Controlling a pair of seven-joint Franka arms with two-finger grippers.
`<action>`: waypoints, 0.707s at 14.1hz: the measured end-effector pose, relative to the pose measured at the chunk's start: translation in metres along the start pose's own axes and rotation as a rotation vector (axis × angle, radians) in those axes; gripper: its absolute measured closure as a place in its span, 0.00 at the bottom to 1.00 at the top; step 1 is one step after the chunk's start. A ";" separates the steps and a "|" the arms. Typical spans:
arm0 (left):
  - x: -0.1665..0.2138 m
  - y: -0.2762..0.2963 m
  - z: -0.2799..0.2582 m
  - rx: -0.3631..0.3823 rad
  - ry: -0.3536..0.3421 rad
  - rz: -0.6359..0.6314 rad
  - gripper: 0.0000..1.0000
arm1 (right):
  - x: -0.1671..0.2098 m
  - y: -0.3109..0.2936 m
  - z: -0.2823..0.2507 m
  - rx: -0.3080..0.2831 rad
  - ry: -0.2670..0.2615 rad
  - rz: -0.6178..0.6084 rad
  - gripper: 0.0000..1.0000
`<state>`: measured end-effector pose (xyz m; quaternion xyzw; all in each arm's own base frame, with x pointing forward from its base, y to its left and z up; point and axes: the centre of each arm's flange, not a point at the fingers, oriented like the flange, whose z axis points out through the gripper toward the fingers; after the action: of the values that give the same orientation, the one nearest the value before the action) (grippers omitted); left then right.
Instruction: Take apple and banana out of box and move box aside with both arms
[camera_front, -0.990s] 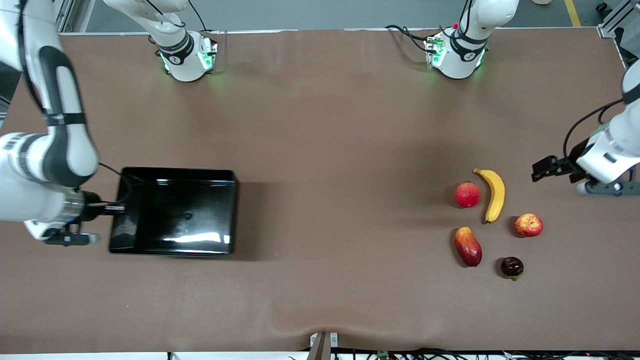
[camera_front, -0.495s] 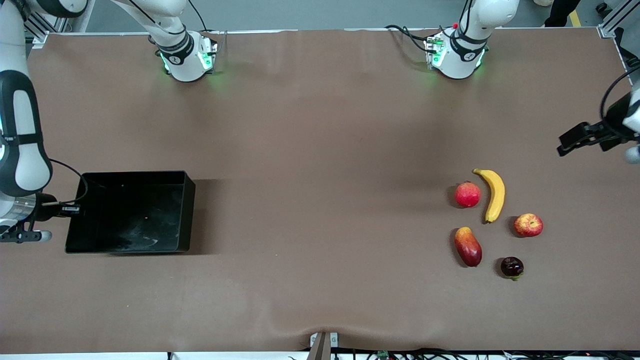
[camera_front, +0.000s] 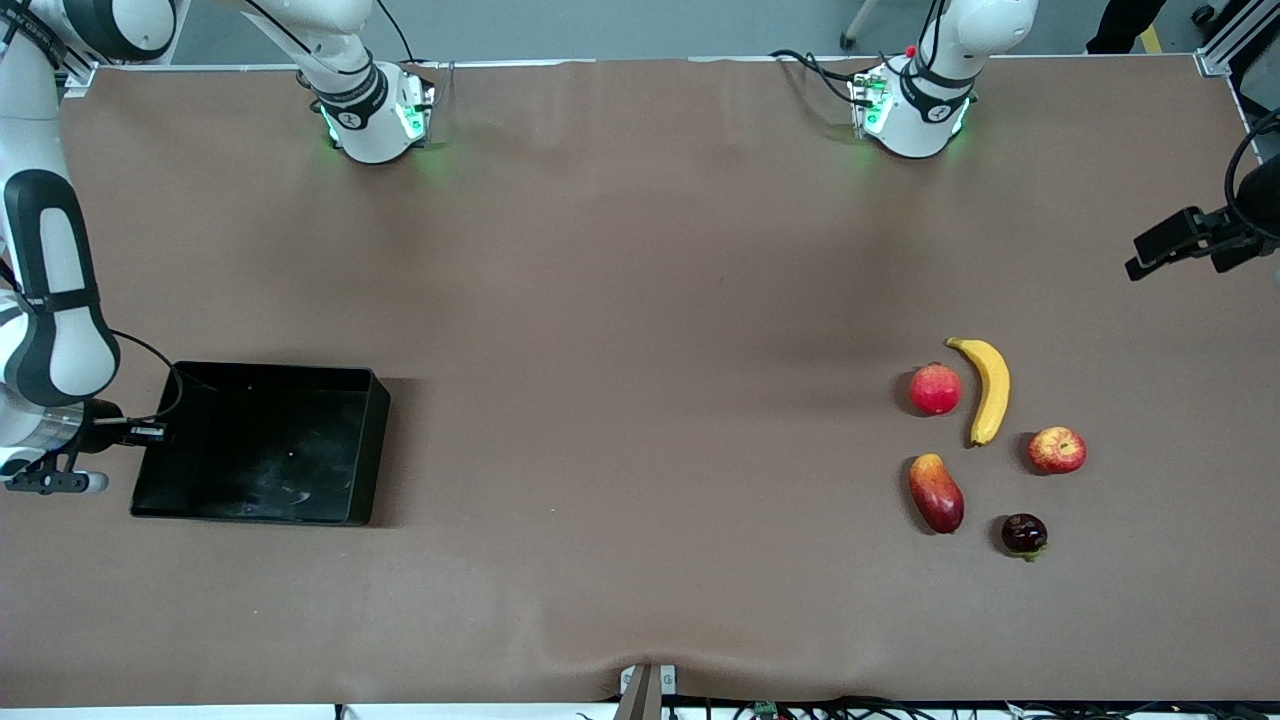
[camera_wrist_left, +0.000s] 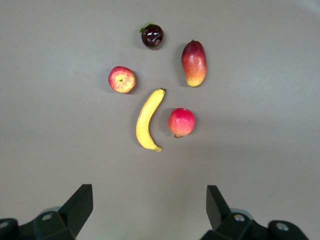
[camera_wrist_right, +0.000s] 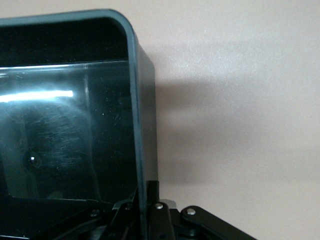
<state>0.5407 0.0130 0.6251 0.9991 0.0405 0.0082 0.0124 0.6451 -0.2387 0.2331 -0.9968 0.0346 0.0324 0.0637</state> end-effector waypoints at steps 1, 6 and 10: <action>-0.002 0.002 -0.004 0.000 0.002 0.004 0.00 | 0.000 0.000 0.001 0.001 -0.002 0.006 0.90; -0.005 0.004 -0.010 -0.003 0.009 0.010 0.00 | 0.007 -0.001 -0.025 -0.065 0.020 -0.042 0.39; -0.005 0.004 -0.010 -0.001 0.006 0.011 0.00 | 0.013 -0.084 -0.113 -0.076 0.051 -0.155 0.00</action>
<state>0.5360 0.0085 0.6352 0.9992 0.0352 0.0112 0.0127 0.6714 -0.1716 0.3545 -0.9987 -0.0422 0.0033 0.0273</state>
